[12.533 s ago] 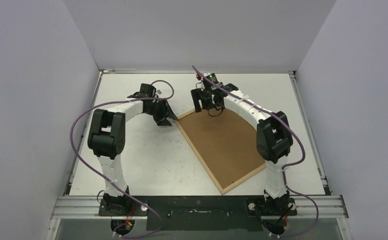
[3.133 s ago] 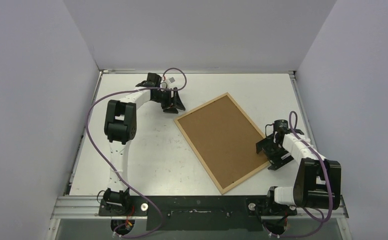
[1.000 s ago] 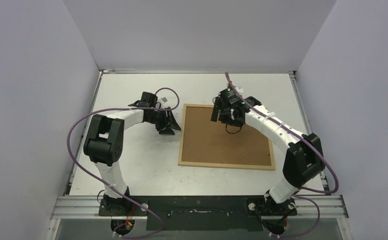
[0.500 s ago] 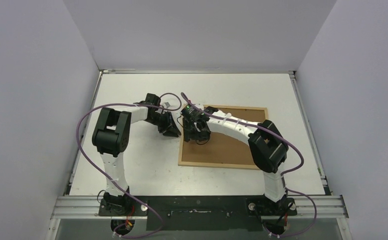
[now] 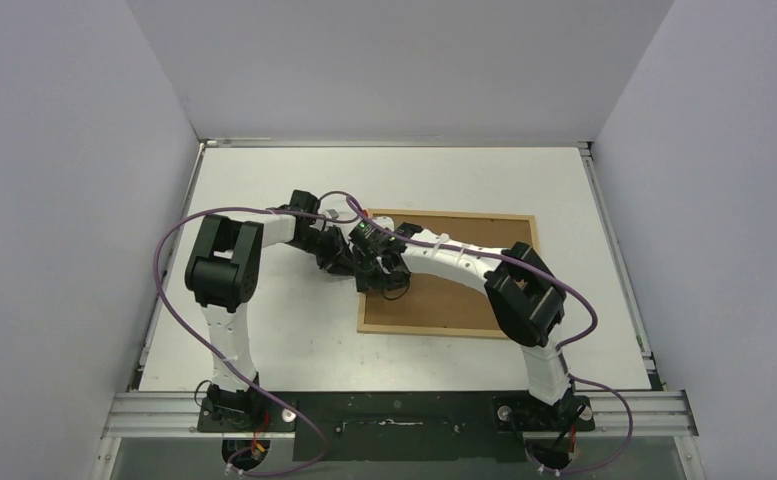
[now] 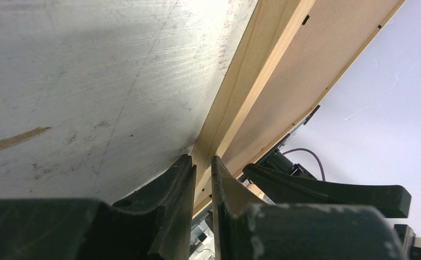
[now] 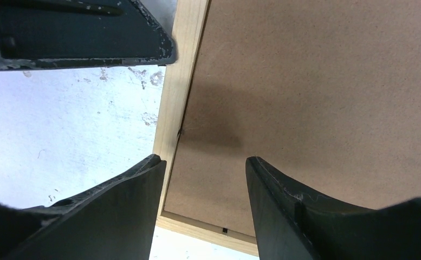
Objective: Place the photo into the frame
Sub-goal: Install the photo frame at the center of the board.
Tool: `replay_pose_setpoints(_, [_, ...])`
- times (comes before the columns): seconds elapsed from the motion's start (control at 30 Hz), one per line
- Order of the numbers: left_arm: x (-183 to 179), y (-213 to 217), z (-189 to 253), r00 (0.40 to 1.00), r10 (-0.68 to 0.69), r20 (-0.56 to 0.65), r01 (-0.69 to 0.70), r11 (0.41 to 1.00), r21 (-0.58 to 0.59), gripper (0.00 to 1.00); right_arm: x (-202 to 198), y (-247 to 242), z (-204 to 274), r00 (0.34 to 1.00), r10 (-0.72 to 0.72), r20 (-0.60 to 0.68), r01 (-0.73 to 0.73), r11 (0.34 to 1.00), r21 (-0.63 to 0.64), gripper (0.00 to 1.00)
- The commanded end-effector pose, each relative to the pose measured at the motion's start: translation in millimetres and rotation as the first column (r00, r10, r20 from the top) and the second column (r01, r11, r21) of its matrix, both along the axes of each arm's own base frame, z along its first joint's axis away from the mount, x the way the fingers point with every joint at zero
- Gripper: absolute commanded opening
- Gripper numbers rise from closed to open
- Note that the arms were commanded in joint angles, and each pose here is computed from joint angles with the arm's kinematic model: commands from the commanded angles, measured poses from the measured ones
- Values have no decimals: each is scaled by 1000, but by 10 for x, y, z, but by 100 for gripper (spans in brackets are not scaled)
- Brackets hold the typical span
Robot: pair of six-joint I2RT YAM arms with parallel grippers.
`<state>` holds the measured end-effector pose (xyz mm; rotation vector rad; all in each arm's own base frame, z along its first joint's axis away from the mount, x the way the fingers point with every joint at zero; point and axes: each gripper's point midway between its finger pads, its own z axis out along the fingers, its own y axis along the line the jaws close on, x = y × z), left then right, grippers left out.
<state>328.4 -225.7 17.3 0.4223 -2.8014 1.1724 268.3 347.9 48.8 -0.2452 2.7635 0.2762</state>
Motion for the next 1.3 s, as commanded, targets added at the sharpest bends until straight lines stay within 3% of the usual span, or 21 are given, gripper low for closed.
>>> replay_pose_setpoints(0.0, [-223, 141, -365, 995, 12, -101, -1, 994, 108, 15, 45, 21, -51, 1000, -25, 18, 25, 1000, 1, 57])
replay_pose_setpoints(0.87, [-294, 196, -496, 986, 53, -156, -34, 992, 121, 8, 107, -91, -350, 997, -73, 27, 74, 997, -37, 52])
replay_pose_setpoints(1.27, [-324, 229, -560, 983, 60, -174, -35, 989, 142, 7, 56, -229, -512, 998, -63, 22, 65, 995, -74, 34])
